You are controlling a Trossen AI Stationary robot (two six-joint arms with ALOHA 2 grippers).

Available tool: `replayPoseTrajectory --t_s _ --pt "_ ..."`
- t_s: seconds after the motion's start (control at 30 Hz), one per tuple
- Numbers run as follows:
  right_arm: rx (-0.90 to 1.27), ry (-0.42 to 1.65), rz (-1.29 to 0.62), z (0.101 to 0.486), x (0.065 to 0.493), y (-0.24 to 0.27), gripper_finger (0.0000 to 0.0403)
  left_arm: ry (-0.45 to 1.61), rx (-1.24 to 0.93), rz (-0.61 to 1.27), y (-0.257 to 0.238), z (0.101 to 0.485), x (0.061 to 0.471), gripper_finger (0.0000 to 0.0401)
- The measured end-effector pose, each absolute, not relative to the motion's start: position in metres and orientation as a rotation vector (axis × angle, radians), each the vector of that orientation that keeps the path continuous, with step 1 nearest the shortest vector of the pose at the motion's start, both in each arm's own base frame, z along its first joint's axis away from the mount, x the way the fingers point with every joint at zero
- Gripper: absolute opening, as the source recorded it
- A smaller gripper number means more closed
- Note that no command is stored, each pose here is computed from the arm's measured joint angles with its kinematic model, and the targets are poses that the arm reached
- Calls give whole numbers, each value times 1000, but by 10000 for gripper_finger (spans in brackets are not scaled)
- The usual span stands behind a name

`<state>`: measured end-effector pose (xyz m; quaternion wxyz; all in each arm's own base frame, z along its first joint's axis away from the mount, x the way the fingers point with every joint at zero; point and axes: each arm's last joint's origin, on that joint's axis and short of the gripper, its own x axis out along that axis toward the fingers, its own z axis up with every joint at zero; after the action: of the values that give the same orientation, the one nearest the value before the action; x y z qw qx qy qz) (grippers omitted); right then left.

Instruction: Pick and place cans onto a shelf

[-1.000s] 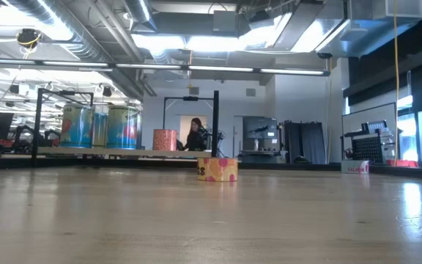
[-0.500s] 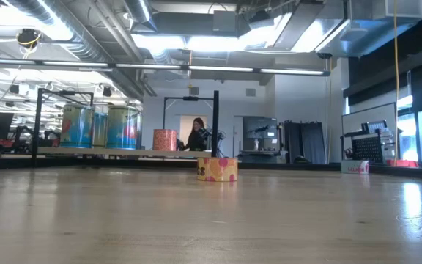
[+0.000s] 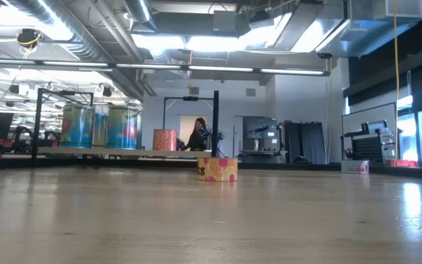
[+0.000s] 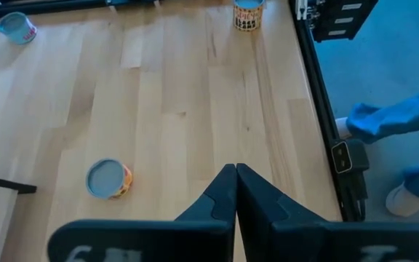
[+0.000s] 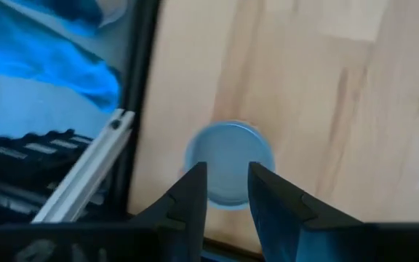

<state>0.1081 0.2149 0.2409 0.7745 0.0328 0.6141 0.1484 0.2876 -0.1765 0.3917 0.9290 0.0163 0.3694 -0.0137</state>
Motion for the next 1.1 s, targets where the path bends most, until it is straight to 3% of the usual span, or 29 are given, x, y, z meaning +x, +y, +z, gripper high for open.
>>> replayPoseTrajectory --t_s 0.4,1.1 --pt "90 1387 163 206 109 197 103 762 37 -27 -176 391 287 0" --pt "170 1409 177 179 108 192 103 762 35 -27 -176 391 287 0"
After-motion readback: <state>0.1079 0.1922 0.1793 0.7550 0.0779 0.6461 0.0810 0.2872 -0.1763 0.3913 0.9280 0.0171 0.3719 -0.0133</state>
